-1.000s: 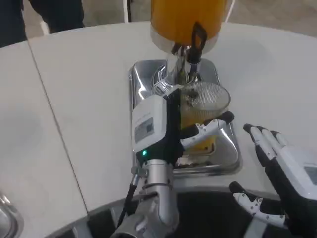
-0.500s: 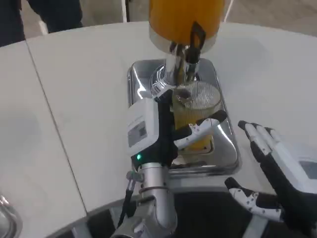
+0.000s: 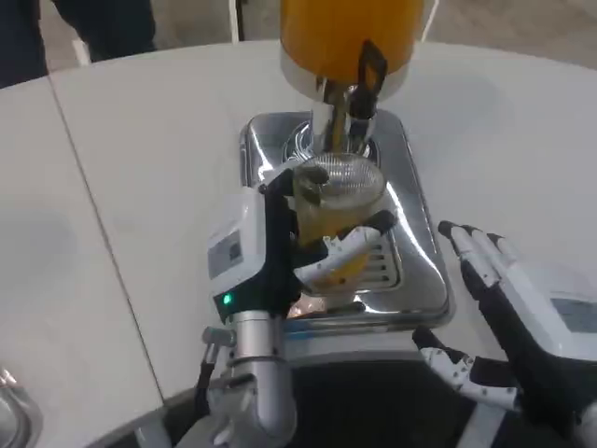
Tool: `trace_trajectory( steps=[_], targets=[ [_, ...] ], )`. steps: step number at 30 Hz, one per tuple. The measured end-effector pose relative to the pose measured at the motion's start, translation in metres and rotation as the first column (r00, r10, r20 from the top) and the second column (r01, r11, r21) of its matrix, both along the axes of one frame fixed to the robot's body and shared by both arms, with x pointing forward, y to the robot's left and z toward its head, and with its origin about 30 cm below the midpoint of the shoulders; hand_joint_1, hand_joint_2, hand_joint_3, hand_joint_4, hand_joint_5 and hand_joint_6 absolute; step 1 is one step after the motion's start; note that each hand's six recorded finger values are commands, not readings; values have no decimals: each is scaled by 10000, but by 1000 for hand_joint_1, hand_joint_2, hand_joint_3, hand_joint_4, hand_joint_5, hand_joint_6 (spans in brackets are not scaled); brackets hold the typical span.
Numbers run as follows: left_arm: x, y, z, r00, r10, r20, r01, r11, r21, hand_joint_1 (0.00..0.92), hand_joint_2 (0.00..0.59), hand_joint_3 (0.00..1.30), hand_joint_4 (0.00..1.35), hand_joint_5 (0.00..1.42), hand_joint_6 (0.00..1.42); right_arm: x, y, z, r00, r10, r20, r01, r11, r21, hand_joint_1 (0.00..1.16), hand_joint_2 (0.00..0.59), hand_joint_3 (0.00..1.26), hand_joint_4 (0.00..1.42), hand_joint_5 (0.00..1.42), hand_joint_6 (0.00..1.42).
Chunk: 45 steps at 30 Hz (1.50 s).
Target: Grasp the cup under the faucet to collect the drink, then remove the cup.
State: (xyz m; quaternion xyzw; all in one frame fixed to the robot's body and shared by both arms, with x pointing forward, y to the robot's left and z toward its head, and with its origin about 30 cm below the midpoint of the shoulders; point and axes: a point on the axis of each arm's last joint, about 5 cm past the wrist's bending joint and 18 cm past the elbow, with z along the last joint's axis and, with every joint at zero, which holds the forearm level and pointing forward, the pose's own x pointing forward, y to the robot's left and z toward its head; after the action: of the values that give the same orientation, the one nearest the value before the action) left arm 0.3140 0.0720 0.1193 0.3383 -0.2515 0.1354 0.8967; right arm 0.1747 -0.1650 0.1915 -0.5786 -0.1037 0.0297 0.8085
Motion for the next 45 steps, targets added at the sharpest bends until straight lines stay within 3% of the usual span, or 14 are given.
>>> trace_trajectory(
  steps=[5, 15, 20, 25, 33, 37, 41, 43, 45],
  targets=[
    [22, 167, 5, 9979, 615, 213, -616, 9981, 56, 594, 49, 1178, 1146, 1424, 1424, 31, 17, -18, 9999, 121, -75, -122, 9999, -40, 519, 442, 0, 0, 0, 95],
    [7, 465, -4, 9911, 1249, 461, -1266, 9913, 369, 591, 47, 1182, 1146, 1424, 1424, 62, 28, -3, 9995, 249, 195, -250, 9997, 47, 513, 446, 0, 0, 0, 95],
    [-46, 526, -18, 9929, 1101, 456, -1118, 9931, 360, 590, 47, 1188, 1146, 1424, 1424, 63, 25, 3, 9991, 302, 304, -300, 9995, -86, 515, 442, 0, 0, 0, 95],
    [-128, 644, -6, 9945, 919, 497, -938, 9950, 356, 590, 46, 1192, 1146, 1424, 1424, 49, 6, 35, 9978, 153, 649, -116, 9983, -563, 515, 443, 0, 0, 0, 88],
    [-313, 877, 9, 9945, 888, 552, -919, 9943, 548, 590, 45, 1194, 1146, 1424, 1424, 50, -7, 32, 9971, 155, 741, -106, 9978, -657, 512, 446, 0, 0, 0, 82],
    [-373, 916, 37, 9954, 879, 384, -894, 9951, 413, 590, 45, 1194, 1146, 1424, 1424, 48, 10, 29, 9946, 343, 984, -271, 9969, -739, 511, 447, 0, 0, 0, 77],
    [-449, 919, 135, 9973, 449, 589, -473, 9981, 393, 590, 45, 1194, 1146, 1424, 1424, 50, 30, 25, 9920, 606, 1112, -486, 9930, -1076, 503, 454, 0, 0, 0, 39],
    [-511, 942, 177, 9974, 184, 690, -220, 9984, 521, 590, 45, 1194, 1146, 1424, 1424, 57, 34, 25, 9896, 569, 1318, -428, 9933, -1072, 500, 456, 0, 0, 0, 35],
    [-572, 979, 176, 9980, 95, 624, -134, 9979, 630, 590, 45, 1194, 1146, 1424, 1424, 69, 29, 18, 9899, 563, 1303, -426, 9935, -1055, 498, 456, 0, 0, 0, 34]
  ],
)
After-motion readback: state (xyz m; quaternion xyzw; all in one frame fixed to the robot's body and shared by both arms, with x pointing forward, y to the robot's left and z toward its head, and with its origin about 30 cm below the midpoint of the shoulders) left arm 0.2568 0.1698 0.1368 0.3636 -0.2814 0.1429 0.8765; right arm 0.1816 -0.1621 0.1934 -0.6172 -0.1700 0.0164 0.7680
